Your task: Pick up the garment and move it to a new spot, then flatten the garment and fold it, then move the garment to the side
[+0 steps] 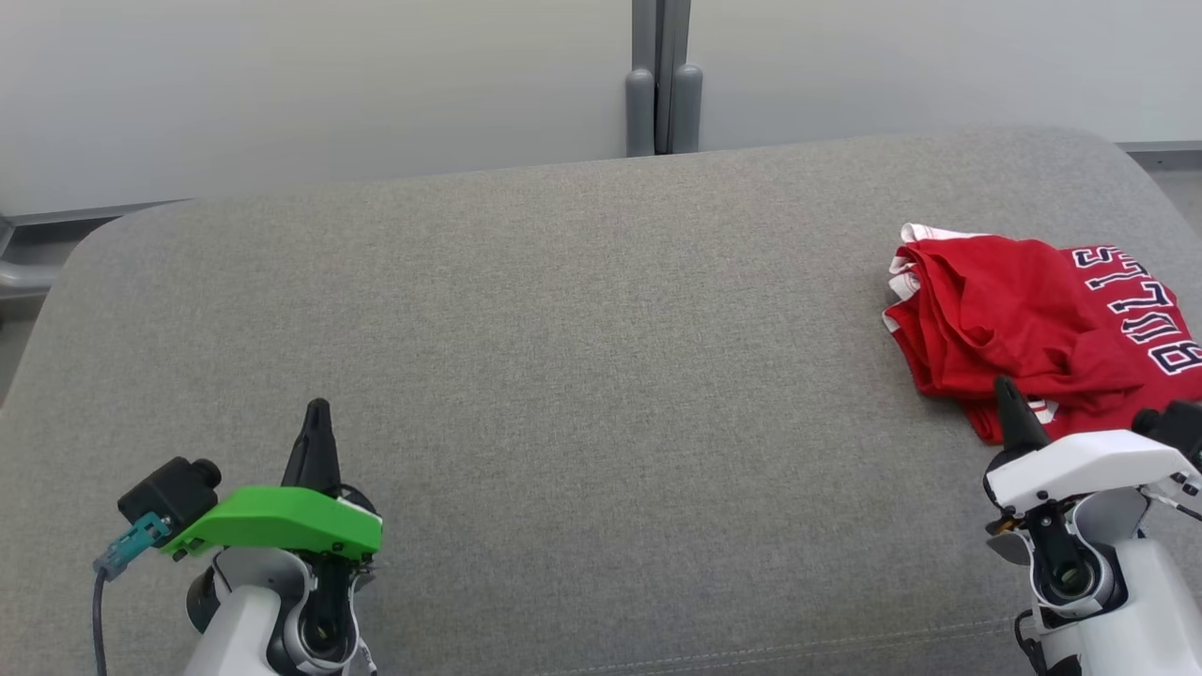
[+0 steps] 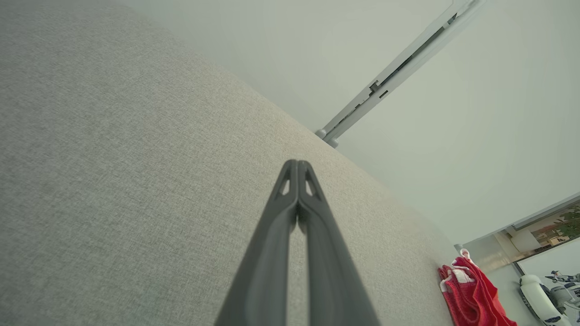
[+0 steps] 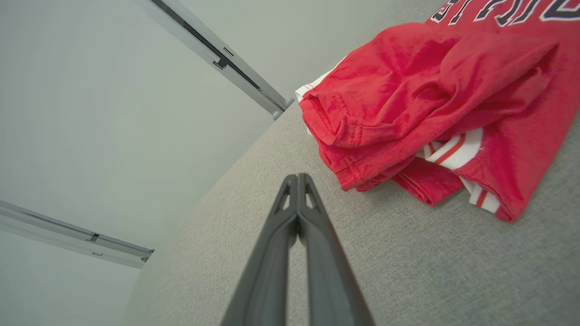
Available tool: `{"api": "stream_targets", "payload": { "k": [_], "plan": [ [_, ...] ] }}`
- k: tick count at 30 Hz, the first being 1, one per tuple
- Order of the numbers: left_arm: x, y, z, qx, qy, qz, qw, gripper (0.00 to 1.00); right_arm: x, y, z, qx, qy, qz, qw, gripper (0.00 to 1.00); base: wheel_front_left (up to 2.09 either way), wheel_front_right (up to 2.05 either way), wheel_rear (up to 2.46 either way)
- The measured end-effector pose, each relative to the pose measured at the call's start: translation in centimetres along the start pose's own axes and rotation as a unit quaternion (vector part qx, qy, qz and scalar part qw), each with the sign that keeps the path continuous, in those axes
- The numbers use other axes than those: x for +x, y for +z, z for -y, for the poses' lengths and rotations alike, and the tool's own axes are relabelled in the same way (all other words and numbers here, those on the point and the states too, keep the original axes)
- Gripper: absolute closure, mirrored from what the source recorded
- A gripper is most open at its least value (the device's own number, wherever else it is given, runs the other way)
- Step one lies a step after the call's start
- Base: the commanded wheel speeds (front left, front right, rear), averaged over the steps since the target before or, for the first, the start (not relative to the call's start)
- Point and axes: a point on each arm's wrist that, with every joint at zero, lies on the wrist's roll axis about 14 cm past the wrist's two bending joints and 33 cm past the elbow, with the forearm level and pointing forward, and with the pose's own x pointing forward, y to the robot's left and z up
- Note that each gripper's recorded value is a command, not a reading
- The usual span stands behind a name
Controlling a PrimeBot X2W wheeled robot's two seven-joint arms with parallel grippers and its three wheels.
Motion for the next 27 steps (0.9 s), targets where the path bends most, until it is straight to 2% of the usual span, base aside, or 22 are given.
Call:
{"api": "stream_targets", "payload": {
  "k": [13, 27],
  "plan": [
    [1.1, 0.6, 0.6, -0.092, -0.002, 0.006, 0.996, 1.00, 1.2, 0.7, 0.1, 0.090, 0.000, -0.006, 0.996, 1.00, 0.00, 0.00, 0.00],
    [2.0, 1.2, 1.1, -0.173, -0.005, 0.013, 0.985, 1.00, 2.2, 1.4, -0.1, 0.171, 0.005, -0.009, 0.985, 1.00, 0.00, 0.00, 0.00]
  ]
}}
